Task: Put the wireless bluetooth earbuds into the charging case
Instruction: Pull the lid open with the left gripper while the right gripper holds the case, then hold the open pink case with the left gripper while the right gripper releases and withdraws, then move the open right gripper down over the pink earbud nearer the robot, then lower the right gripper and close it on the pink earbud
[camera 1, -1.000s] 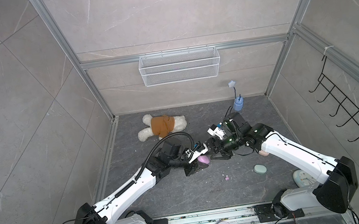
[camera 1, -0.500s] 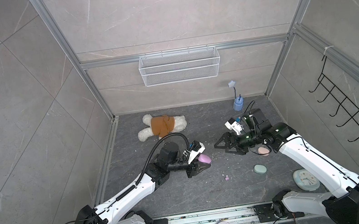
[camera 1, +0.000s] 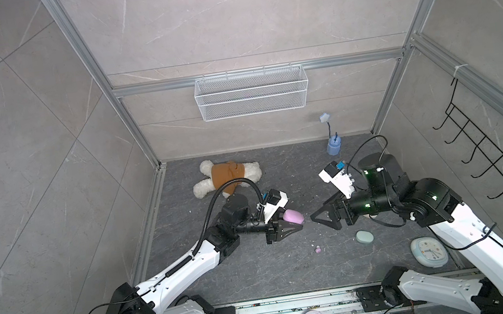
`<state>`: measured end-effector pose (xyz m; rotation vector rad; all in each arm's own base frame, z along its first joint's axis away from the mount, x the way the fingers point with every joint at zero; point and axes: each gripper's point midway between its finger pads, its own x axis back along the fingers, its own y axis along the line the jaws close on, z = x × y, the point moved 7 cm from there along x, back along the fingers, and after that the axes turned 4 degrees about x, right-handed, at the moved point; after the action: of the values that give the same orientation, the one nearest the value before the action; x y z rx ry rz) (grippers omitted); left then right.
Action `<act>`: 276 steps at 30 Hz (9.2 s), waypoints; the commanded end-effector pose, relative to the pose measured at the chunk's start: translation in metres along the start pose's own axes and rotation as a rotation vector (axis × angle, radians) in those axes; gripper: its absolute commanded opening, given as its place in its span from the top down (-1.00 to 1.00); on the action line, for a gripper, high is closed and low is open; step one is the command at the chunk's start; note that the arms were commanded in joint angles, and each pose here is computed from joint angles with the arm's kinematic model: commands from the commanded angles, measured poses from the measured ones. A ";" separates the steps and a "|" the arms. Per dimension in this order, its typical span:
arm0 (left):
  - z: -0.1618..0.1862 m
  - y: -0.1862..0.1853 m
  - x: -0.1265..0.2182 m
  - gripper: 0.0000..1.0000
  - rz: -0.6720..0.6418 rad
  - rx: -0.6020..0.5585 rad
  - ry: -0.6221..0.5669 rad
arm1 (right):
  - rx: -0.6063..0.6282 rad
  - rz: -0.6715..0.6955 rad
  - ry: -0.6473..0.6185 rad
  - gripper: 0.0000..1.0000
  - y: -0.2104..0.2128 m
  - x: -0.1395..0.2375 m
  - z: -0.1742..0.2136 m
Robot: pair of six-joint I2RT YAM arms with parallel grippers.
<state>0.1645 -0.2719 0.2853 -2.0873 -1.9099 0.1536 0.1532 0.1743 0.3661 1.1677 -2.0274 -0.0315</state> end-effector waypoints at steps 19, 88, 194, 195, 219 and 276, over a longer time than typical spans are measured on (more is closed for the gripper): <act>-0.022 -0.017 -0.001 0.37 0.094 -0.064 -0.029 | 0.168 0.070 0.074 -0.75 0.019 -0.031 -0.016; 0.026 -0.037 0.047 0.37 -0.237 0.017 -0.105 | -0.841 0.257 0.074 -1.00 -0.085 -0.123 0.137; 0.023 -0.053 0.069 0.37 -0.316 -0.020 -0.113 | -0.826 0.424 0.314 -0.19 -0.090 -0.227 0.146; 0.023 -0.053 0.069 0.37 -0.316 -0.021 -0.113 | -0.822 0.427 0.311 -0.19 -0.091 -0.227 0.145; 0.023 -0.050 0.066 0.37 -0.310 -0.012 -0.111 | -0.732 0.459 0.331 -0.35 -0.115 -0.194 0.147; 0.023 -0.056 0.072 0.39 -0.320 -0.012 -0.125 | -0.765 0.489 0.368 -0.17 -0.100 -0.197 0.125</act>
<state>0.1137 -0.1953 0.2716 -1.7485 -2.2353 0.1850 0.2009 0.2242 0.1171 0.2607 -1.6707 -0.3340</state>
